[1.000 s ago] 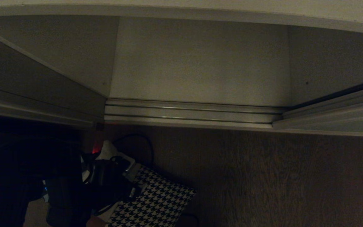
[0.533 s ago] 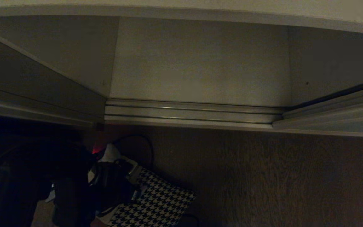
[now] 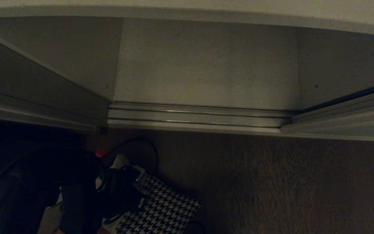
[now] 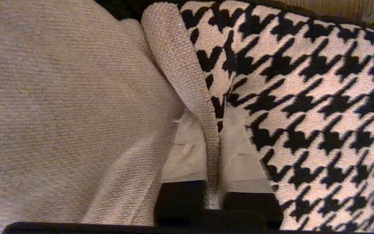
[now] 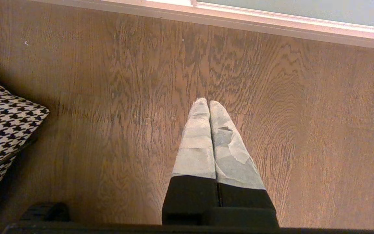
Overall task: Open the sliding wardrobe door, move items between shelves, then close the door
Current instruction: Place the pillow on the lower shelf
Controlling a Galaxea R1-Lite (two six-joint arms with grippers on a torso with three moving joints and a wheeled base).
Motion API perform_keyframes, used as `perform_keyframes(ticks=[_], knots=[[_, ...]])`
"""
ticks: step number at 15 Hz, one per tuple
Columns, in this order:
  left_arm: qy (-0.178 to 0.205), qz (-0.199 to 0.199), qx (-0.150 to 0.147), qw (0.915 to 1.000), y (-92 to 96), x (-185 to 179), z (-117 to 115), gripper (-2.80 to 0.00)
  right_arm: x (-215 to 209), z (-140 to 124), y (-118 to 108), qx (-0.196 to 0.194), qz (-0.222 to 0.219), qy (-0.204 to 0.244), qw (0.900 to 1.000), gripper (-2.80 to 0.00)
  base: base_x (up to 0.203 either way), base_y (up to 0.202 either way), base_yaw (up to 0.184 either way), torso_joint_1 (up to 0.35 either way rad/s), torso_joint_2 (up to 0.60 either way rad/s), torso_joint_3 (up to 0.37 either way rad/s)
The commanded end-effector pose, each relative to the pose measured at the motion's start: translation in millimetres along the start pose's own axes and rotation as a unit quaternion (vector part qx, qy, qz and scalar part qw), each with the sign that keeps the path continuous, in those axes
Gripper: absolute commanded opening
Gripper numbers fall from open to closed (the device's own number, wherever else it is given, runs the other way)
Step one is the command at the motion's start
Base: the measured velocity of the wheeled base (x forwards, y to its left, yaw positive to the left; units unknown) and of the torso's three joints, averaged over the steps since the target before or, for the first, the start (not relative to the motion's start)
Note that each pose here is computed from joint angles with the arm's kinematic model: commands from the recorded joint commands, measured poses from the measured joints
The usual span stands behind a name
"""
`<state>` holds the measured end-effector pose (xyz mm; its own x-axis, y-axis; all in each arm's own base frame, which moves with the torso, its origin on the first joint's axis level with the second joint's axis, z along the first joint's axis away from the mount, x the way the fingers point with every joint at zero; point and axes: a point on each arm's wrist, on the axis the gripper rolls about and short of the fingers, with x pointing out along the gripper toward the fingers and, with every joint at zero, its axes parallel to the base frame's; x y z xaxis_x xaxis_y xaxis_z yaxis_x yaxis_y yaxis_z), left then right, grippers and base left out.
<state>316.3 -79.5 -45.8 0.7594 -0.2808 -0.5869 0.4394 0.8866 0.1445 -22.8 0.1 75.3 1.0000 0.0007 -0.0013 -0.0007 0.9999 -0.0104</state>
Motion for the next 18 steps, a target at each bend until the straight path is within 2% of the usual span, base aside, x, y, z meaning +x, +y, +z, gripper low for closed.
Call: perform_keyframes(ticks=[1, 4, 7, 9, 11, 13, 18], knots=[[-0.011, 0.002, 0.002, 0.9999, 0.2, -8, 5, -2.8, 0, -1, 0, 0.0, 0.0, 0.002, 1.0, -2.8, 0.0, 0.0, 0.0, 0.0, 0.0, 0.0], [-0.031, 0.003, -0.002, 0.9995, 0.7, -37, 19, -2.8, 0, -1, 0, 0.0, 0.0, 0.002, 1.0, -2.8, 0.0, 0.0, 0.0, 0.0, 0.0, 0.0], [-0.066, 0.006, -0.026, 0.9974, 0.2, -73, 36, -2.8, 0, -1, 0, 0.0, 0.0, 0.002, 1.0, -2.8, 0.0, 0.0, 0.0, 0.0, 0.0, 0.0], [-0.079, -0.008, -0.029, 0.9964, -10.6, -96, 40, -2.8, 0, -1, 0, 0.0, 0.0, 0.002, 1.0, -2.8, 0.0, 0.0, 0.0, 0.0, 0.0, 0.0], [-0.108, -0.018, -0.033, 0.9934, -19.3, -116, 51, -2.8, 0, -1, 0, 0.0, 0.0, 0.002, 1.0, -2.8, 0.0, 0.0, 0.0, 0.0, 0.0, 0.0], [-0.132, -0.023, -0.037, 0.9902, -23.7, -138, 61, -2.8, 0, -1, 0, 0.0, 0.0, 0.002, 1.0, -2.8, 0.0, 0.0, 0.0, 0.0, 0.0, 0.0], [-0.158, -0.033, -0.038, 0.9862, -28.3, -193, 72, -2.8, 0, -1, 0, 0.0, 0.0, 0.002, 1.0, -2.8, 0.0, 0.0, 0.0, 0.0, 0.0, 0.0]])
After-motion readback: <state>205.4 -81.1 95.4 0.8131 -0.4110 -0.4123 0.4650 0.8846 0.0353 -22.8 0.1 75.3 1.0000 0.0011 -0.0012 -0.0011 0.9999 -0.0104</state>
